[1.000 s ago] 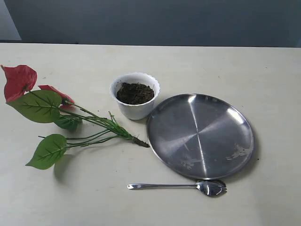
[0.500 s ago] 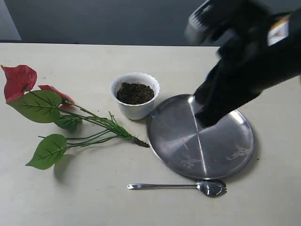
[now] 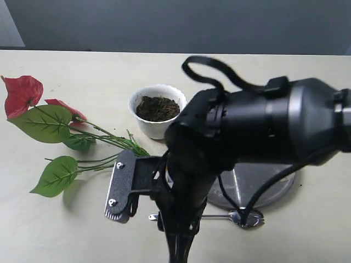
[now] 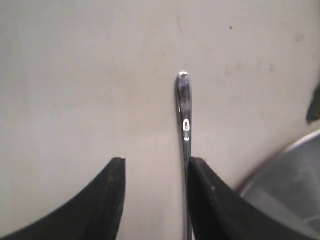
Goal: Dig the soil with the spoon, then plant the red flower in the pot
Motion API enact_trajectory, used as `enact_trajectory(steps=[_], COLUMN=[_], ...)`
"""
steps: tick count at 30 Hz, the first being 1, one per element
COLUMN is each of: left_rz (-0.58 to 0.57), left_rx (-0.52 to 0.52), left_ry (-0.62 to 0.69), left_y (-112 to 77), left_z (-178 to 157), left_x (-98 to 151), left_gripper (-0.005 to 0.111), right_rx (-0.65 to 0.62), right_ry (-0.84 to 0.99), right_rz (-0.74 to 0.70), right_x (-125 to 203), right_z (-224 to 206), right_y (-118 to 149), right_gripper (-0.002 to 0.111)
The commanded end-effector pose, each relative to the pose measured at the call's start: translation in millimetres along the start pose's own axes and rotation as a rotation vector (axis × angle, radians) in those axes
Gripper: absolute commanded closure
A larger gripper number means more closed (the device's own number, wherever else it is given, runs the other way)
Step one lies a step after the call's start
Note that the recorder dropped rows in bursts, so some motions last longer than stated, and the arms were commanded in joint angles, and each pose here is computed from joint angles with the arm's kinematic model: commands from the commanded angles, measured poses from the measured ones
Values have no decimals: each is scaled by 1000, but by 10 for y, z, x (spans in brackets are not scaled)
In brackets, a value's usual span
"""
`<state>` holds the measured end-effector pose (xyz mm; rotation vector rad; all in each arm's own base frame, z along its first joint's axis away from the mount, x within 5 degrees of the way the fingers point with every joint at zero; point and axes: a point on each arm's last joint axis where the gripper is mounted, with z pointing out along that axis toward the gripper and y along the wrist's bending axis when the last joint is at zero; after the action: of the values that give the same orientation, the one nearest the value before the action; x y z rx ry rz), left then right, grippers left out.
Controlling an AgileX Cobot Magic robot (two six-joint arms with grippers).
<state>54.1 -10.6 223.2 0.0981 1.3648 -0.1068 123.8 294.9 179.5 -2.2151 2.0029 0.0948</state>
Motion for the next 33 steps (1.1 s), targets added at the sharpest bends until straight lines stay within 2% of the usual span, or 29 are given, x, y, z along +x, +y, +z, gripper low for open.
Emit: enact_trajectory(steps=[1,13,26,29,32,33], left_rz=[-6,-6,-6,-6,-6,-6], left_rx=[7,5,5,5,5,5], left_ry=[-8,-5,-5,-5,-5,-5], left_y=[-5,-3,-3,-3,-3,-3], left_z=[-2,-2,-2,-2,-2,-2], left_x=[-13,-10,-10,-10,-10,-10], left_gripper=[106,106,106,106,106,106], right_rx=[23,101,87,86,84,81], right_ry=[-9,-5,36,37,36,35], right_rz=[-64,-180,-205,-205,-202,-197], right_x=[-90,-145,-136,-136,-136,-137], right_z=[127,396,658,671,671,672], right_y=[26,-65,-72,-71,-69,-66], right_gripper=[70,70,71,83,108,108])
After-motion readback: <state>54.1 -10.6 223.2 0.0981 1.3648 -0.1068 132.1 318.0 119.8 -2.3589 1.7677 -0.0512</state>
